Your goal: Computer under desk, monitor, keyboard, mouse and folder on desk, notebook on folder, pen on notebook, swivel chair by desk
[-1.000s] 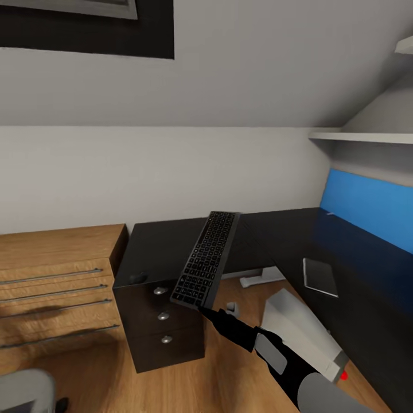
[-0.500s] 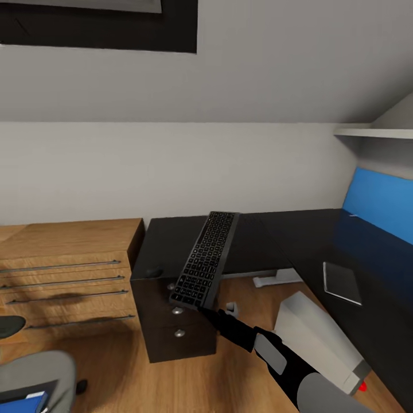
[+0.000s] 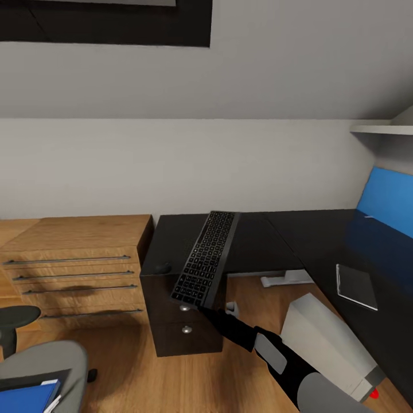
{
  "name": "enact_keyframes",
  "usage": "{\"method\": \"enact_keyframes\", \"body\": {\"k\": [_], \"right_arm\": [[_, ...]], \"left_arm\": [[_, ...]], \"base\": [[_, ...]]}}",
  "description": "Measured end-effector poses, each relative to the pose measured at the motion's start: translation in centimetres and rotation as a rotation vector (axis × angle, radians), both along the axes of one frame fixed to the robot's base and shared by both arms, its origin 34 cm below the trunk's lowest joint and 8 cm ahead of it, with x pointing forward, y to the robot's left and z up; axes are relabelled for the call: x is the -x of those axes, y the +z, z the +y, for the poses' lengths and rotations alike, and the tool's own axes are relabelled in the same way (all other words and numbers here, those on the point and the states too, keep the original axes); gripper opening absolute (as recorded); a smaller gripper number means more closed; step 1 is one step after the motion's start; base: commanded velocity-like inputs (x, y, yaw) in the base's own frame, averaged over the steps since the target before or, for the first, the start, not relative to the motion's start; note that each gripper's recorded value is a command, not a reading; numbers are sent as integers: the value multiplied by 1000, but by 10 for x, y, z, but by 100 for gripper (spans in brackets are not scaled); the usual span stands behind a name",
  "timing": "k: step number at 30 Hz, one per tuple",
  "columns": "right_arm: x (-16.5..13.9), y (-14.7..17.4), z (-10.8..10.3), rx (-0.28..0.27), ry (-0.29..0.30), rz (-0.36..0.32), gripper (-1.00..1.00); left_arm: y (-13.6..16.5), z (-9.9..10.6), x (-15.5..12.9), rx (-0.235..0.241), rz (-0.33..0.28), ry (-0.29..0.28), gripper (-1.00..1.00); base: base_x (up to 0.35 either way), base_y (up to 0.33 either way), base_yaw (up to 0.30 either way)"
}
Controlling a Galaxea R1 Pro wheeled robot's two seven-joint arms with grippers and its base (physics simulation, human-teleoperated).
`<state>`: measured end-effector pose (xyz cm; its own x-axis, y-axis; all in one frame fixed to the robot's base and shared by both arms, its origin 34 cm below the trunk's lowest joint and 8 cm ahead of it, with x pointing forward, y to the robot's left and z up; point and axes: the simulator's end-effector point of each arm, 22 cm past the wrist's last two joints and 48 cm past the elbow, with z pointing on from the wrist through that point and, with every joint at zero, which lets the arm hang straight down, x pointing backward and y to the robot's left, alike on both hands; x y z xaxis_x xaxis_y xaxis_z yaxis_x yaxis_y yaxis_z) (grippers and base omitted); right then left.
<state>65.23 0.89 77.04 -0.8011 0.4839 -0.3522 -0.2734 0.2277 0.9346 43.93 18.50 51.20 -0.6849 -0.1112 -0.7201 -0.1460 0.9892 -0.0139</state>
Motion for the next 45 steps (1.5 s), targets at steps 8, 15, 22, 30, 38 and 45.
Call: {"method": "enact_keyframes", "body": {"k": [8, 15, 22, 30, 38, 45], "right_arm": [[-2, 3, -7, -17, -9, -6, -100], [-2, -1, -11, -14, -9, 5, -100], [3, -2, -11, -32, 16, 47, -100], [5, 7, -20, -123, 5, 56, -100], [5, 3, -22, -123, 0, 66, -100], [7, 8, -18, -138, 9, 52, -100]], "left_arm": [[0, 0, 0, -1, 0, -1, 100], [0, 0, 0, -1, 0, 0, 100], [0, 0, 0, -1, 0, -1, 100], [0, 0, 0, -1, 0, 0, 100], [0, 0, 0, -1, 0, 0, 100], [0, 0, 0, -1, -1, 0, 100]], "base": [[0, 0, 0], [0, 0, 0], [0, 0, 0], [142, 0, 0], [97, 0, 0], [136, 0, 0]]}}
